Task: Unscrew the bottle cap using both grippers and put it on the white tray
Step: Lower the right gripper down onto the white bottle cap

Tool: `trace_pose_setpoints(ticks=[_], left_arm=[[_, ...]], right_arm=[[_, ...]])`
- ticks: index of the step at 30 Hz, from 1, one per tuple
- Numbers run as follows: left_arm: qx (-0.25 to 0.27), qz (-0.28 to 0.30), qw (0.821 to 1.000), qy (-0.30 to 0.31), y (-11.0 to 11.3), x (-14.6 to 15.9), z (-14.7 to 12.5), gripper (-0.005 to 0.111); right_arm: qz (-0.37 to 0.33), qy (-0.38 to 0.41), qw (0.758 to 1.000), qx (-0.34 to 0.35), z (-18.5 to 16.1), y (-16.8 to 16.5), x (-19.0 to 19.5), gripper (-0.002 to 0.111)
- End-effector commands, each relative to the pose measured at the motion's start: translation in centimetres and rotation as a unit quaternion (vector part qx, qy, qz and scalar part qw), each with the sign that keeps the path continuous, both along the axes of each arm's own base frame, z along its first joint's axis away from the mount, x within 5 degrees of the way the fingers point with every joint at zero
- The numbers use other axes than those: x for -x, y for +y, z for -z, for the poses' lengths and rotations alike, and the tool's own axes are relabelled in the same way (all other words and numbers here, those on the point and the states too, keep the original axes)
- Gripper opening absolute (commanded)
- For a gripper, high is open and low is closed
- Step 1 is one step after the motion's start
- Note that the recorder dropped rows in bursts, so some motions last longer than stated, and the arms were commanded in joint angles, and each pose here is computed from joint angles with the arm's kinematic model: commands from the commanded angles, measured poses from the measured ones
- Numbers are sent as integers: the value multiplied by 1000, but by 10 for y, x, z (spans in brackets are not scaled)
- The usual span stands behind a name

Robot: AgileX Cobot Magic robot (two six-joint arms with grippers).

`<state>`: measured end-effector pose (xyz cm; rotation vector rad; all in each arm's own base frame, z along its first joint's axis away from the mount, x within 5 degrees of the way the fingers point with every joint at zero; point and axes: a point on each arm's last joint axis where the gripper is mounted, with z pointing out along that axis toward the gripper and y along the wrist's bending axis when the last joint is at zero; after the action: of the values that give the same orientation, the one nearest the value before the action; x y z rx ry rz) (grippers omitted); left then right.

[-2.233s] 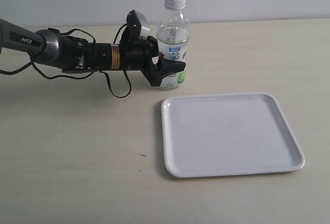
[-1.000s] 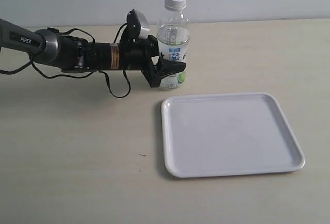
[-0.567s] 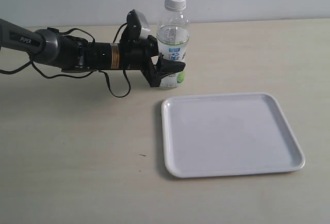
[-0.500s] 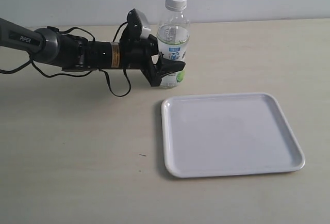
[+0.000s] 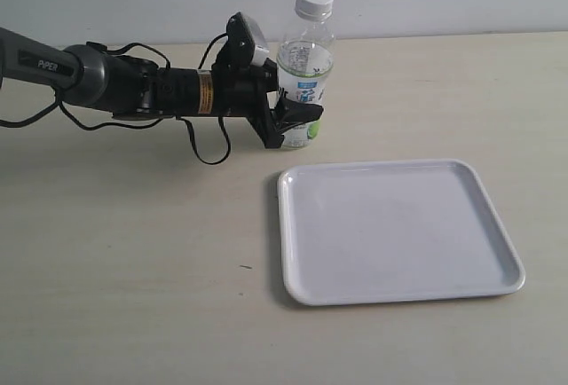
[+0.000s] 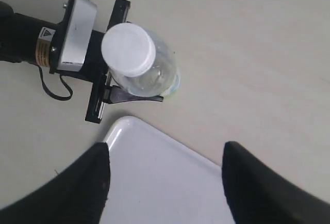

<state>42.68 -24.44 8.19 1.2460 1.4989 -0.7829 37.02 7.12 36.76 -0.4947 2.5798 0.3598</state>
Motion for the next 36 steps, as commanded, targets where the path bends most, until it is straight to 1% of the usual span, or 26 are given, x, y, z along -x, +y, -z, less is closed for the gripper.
trace_pose_setpoints(ticks=[1,5,10,12,15,26,36], left_arm=[[-17,-4,1000,-13,-2,0,-4,0],[-19,-1,1000,-15,-2,0,-5,0],[-20,1,1000,-16,-2,0,-5,0],[-20,1,1000,-16,-2,0,-5,0],[-20,1,1000,-16,-2,0,-5,0],[-21,2,1000,-16,-2,0,-4,0],[-25,5,999,-20,-2,1,-4,0]], right_arm=[[3,3,1000,21,5,22,-11,62],[-7,0,1000,21,10,40,-27,62],[-4,5,1000,8,19,53,-43,64],[8,10,1000,3,23,54,-48,64],[29,14,999,16,28,51,-53,64],[25,26,999,-1,35,56,-57,64],[24,47,999,-4,52,59,-64,64]])
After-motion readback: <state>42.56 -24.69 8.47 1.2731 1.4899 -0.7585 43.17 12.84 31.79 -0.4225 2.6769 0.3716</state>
